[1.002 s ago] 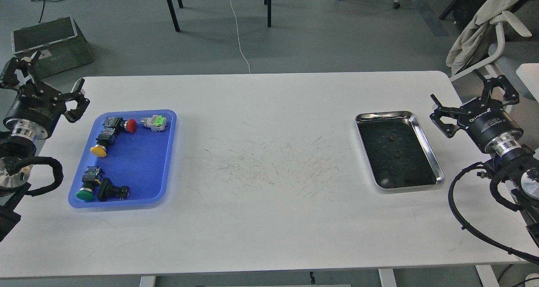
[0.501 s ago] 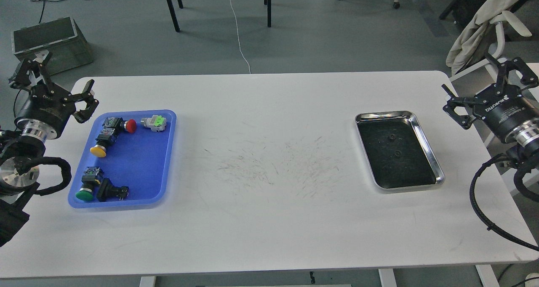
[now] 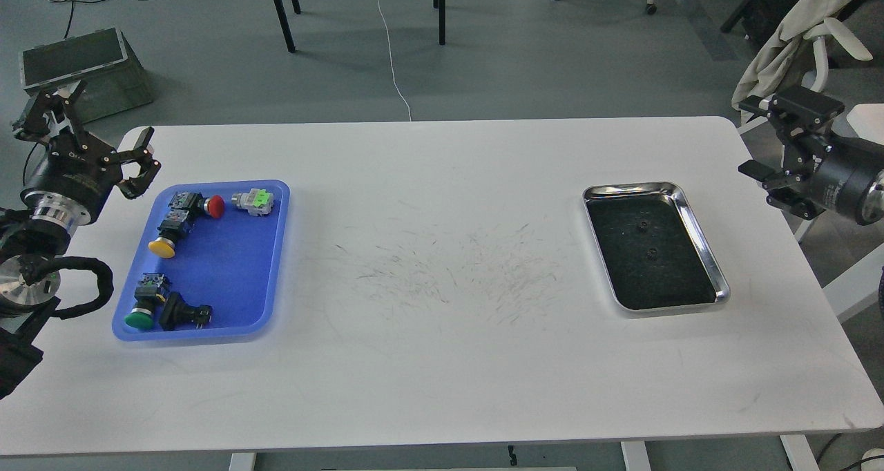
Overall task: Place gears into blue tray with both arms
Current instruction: 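Reach the right gripper down into the steel tray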
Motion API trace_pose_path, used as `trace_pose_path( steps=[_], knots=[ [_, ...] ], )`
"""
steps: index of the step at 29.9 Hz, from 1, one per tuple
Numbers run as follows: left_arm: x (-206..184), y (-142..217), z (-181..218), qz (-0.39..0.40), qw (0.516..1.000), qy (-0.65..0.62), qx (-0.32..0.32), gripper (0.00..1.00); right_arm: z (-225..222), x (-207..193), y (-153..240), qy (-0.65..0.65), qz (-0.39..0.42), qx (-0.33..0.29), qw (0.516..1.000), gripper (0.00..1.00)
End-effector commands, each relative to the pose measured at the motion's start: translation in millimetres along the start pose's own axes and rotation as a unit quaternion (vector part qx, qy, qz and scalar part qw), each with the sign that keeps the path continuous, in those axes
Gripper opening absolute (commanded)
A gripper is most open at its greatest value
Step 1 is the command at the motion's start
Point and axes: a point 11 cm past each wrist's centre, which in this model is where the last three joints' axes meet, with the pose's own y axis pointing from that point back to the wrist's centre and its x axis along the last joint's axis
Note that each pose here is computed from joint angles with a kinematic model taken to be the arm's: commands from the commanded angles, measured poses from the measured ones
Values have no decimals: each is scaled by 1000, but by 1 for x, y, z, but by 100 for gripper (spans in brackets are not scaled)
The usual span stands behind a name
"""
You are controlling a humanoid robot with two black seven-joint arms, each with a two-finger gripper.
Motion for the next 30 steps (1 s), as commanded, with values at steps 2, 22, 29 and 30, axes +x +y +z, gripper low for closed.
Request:
trace_pose_path(
  steps=[2,22,29,30],
  knots=[
    [-2,0,0,-4,1000,-1,1,99,10,-14,5,183,-32,-68,980,99],
    [-3,-1,-1,-5,1000,-10,5,99,79,-25,-79,331,-59,-200,920,99],
    [-3,-1,-1,-5,1000,-9,5,99,85,-51,-107,343,-73,-201,915,98],
    [-3,-1,-1,-5,1000,-10,5,99,88,-52,-109,343,-73,-204,914,98]
  ],
)
